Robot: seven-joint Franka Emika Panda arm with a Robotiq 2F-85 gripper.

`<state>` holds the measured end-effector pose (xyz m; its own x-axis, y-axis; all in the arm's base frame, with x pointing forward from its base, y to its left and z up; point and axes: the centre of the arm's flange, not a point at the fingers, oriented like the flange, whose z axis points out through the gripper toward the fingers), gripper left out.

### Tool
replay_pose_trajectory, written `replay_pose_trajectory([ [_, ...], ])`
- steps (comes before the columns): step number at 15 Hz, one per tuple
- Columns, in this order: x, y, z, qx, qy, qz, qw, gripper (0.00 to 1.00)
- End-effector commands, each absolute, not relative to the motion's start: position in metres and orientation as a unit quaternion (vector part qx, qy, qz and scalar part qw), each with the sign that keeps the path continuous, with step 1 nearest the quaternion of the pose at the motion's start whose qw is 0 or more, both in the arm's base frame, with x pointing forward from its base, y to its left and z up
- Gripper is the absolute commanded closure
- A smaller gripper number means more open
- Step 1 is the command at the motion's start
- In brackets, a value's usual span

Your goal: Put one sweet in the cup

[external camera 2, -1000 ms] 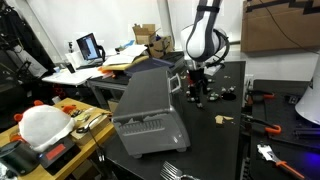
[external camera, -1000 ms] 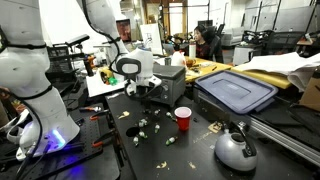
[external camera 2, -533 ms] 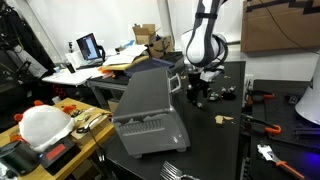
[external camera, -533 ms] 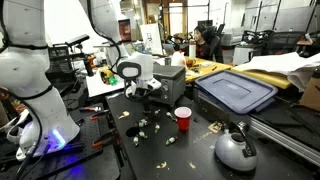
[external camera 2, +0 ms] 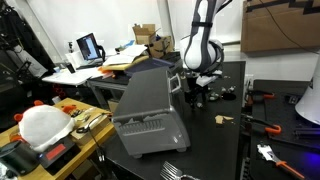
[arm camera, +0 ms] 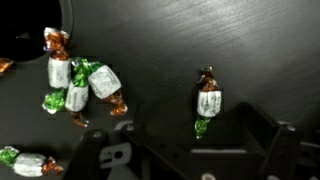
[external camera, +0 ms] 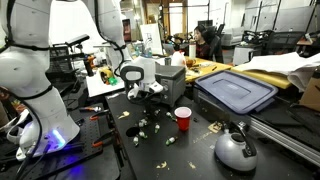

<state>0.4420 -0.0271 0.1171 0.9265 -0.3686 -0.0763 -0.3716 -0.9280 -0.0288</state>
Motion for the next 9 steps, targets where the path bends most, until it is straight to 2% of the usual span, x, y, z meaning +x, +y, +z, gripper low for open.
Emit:
replay_pose_trajectory([
  [1,0.4459,-0.026,0.118,-0.977,0.21,0.029,0.021,0.0],
  [2,0.4458,-0.0265,0.1188,-0.977,0.212,0.028,0.02,0.0],
  [3,0.4454,-0.0267,0.1187,-0.976,0.215,0.029,0.018,0.25],
  [4,0.4446,-0.0269,0.1183,-0.976,0.216,0.03,0.017,0.26],
  [9,0.442,-0.0259,0.1202,-0.972,0.231,0.035,0.011,0.63],
])
